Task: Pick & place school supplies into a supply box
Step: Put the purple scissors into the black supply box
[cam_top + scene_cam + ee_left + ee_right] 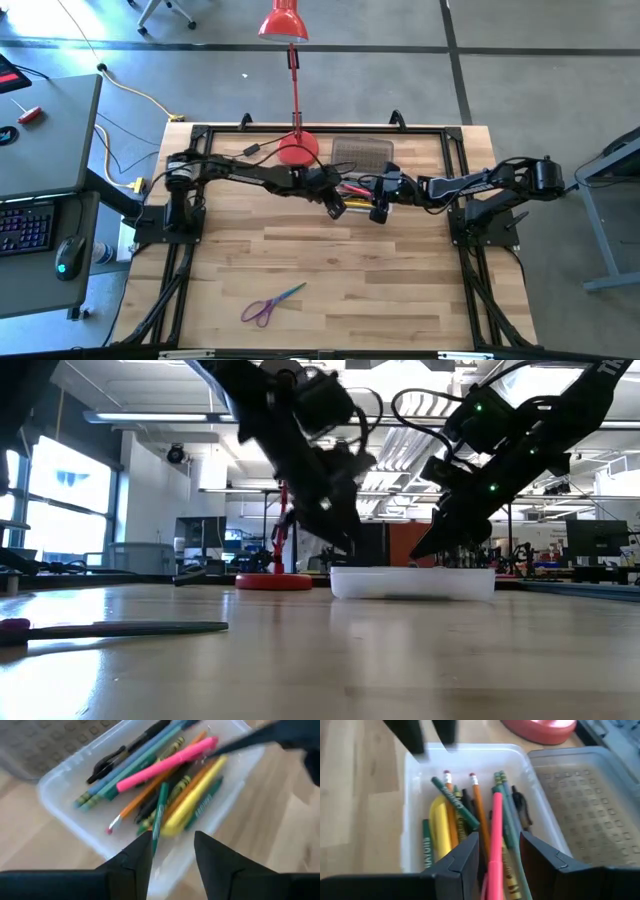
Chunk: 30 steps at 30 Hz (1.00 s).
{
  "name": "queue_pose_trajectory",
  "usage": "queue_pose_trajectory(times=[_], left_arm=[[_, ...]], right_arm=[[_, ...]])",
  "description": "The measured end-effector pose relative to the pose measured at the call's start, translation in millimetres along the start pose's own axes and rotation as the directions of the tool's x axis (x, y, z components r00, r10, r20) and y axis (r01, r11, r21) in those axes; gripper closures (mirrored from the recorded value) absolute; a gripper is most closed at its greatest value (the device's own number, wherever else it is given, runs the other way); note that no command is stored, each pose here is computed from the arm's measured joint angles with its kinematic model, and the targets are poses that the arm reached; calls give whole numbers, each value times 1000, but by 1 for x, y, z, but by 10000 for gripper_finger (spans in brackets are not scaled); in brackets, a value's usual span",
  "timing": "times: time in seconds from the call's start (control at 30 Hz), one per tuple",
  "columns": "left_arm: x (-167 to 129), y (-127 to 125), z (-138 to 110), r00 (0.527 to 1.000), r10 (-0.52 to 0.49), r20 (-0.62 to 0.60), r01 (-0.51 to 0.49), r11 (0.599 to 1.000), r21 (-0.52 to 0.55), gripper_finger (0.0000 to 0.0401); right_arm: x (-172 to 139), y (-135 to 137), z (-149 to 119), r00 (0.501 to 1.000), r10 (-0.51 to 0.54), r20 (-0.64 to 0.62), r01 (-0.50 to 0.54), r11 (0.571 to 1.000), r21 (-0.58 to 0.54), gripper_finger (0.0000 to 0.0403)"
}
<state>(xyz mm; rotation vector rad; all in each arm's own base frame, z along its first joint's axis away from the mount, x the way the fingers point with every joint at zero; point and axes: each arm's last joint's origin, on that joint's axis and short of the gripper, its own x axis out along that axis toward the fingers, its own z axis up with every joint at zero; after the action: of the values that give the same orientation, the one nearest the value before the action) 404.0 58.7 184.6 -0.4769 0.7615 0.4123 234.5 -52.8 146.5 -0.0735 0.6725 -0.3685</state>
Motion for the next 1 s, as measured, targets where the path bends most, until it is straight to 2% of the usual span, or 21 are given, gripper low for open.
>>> queue_pose_trajectory(times=[0.23, 0.37, 0.47, 0.6, 0.7, 0.8, 1.0], left_arm=[[-65, -8, 18, 980, 79, -180, -72, 996, 46, 256], [-102, -21, 4, 921, 91, -378, -62, 994, 89, 270], [-126, -37, -21, 848, 111, -518, -75, 993, 90, 280], [-149, -70, -61, 783, 161, -601, -146, 987, 73, 292], [-161, -99, -97, 763, 170, -623, -164, 984, 68, 299], [-166, -126, -134, 767, 145, -625, -153, 987, 41, 301], [-178, -151, -191, 746, 163, -645, -238, 971, -29, 302]], right_arm=[[0, -4, -1, 992, -123, -12, 123, 992, -16, 281], [0, -5, -1, 984, -178, -21, 178, 984, -19, 281], [-1, -6, -1, 978, -206, -22, 206, 978, -19, 281], [-1, -6, -1, 974, -224, -23, 223, 975, -19, 281], [-1, -6, -1, 975, -220, -22, 219, 975, -19, 281], [0, -6, -1, 981, -194, -21, 194, 981, -18, 281], [0, -3, -1, 993, -115, -15, 115, 993, -17, 281]])
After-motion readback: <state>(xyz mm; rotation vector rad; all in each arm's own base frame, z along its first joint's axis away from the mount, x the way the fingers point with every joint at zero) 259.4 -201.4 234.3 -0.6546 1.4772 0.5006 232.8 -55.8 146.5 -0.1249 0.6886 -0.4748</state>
